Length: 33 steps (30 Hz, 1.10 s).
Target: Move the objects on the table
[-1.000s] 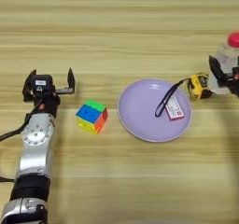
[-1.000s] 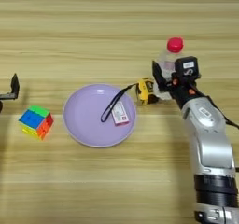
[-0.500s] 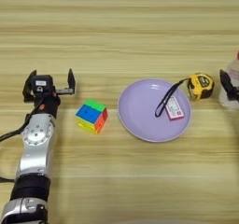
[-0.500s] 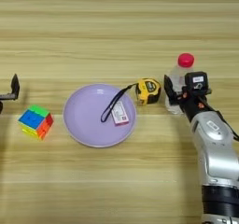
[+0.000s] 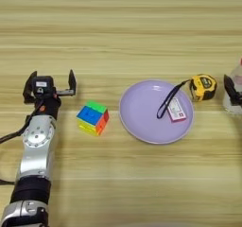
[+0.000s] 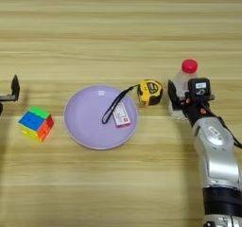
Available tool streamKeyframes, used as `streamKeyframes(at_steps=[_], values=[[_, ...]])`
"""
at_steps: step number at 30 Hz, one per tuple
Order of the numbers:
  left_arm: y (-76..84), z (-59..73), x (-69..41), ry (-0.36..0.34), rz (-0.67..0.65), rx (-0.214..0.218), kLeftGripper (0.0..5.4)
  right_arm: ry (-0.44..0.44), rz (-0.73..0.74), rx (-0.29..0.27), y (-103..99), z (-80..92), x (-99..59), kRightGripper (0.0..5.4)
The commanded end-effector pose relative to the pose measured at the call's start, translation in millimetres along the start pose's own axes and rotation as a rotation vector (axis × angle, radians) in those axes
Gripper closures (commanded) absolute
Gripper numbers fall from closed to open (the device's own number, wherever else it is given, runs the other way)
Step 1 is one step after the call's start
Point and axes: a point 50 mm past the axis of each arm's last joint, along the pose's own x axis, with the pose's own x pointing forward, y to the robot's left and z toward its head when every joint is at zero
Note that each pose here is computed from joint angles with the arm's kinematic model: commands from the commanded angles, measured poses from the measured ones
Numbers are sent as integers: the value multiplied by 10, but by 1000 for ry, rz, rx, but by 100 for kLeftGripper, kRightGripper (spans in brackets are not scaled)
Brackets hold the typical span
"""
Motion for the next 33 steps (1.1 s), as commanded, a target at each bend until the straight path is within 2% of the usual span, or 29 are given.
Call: streamKeyframes(at_steps=[1, 5, 6, 11, 20, 23, 33], values=[[2, 32, 24, -15, -2, 6, 0, 38, 4, -7, 18, -94, 7, 217], [7, 34, 24, -15, 0, 6, 0, 34, 12, -6, 34, -105, 1, 217], [8, 33, 23, -15, 0, 7, 0, 33, 14, -6, 38, -105, -1, 188], [13, 33, 23, -15, 0, 7, 0, 22, 26, -2, 62, -100, -9, 124], [10, 37, 21, -17, 0, 6, 0, 24, 27, 5, 64, -127, -49, 51], [10, 36, 19, -17, 0, 6, 0, 28, 25, 4, 65, -153, -89, 8], [10, 35, 20, -17, 1, 4, 0, 66, 21, 27, 77, -266, -213, 3]])
